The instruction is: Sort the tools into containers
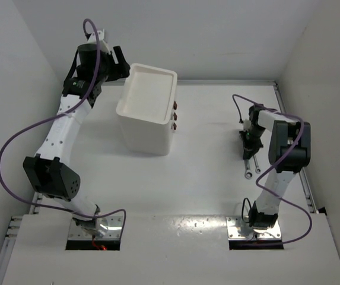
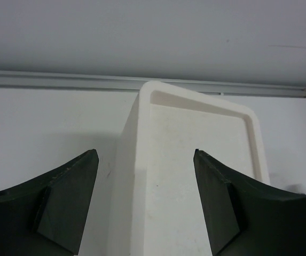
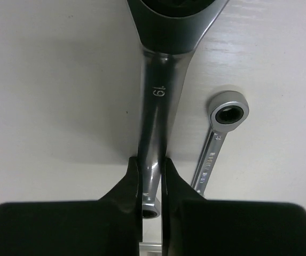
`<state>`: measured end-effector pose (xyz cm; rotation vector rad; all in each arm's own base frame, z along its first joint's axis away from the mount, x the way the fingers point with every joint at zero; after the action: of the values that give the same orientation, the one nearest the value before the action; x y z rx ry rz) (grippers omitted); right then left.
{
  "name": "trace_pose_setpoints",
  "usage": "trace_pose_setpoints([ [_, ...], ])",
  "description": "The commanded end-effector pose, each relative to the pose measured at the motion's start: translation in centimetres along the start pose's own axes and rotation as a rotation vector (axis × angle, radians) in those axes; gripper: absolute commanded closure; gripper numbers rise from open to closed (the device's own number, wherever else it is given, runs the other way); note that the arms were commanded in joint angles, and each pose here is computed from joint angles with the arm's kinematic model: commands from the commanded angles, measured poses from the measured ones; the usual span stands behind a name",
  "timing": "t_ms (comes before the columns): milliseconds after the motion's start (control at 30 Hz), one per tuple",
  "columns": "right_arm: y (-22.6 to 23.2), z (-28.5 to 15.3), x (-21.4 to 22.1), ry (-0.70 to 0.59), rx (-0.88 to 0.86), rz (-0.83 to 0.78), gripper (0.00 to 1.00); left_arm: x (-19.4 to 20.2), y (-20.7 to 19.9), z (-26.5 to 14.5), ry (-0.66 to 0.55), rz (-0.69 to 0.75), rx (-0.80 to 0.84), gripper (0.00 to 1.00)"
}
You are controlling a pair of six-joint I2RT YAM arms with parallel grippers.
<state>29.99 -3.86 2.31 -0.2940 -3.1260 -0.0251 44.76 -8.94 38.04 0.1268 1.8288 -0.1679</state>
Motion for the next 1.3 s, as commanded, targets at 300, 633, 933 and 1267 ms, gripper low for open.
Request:
trace_pose_setpoints([
  [300,4.3,-8.6,-4.3,-0.23,-0.229,0.056,1.0,4.9,4.6,-2.7,0.095,-0.056,-0.209,0.2],
  [633,11.2,-18.7,-4.9,-0.335,-0.582,0.115,1.0,8.4,4.9,-2.5,0.175,-0.069,-0.214,0.2],
  [933,19.0,-29.7,-6.0,-0.391,-1.01,0.004,1.0,9.5,4.9,-2.6,0.201,-0.048,-0.204,0.2],
  [1267,27.5,-35.6,-6.4,-0.34,-1.325,-0.188,1.0,11.0,5.1,-3.6,0.23,-0.044,-0.203,0.2],
])
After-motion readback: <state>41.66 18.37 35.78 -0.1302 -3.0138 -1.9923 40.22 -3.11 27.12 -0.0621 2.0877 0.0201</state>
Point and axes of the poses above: each gripper's point midway between its finger pads, its own z axis out along the fingers, its own y axis along the line the jaws close on, x = y × z, the point moved 4 cm from there along -z, back along the fingers, and after that the axes turned 14 degrees about z, right-handed, at the moved point
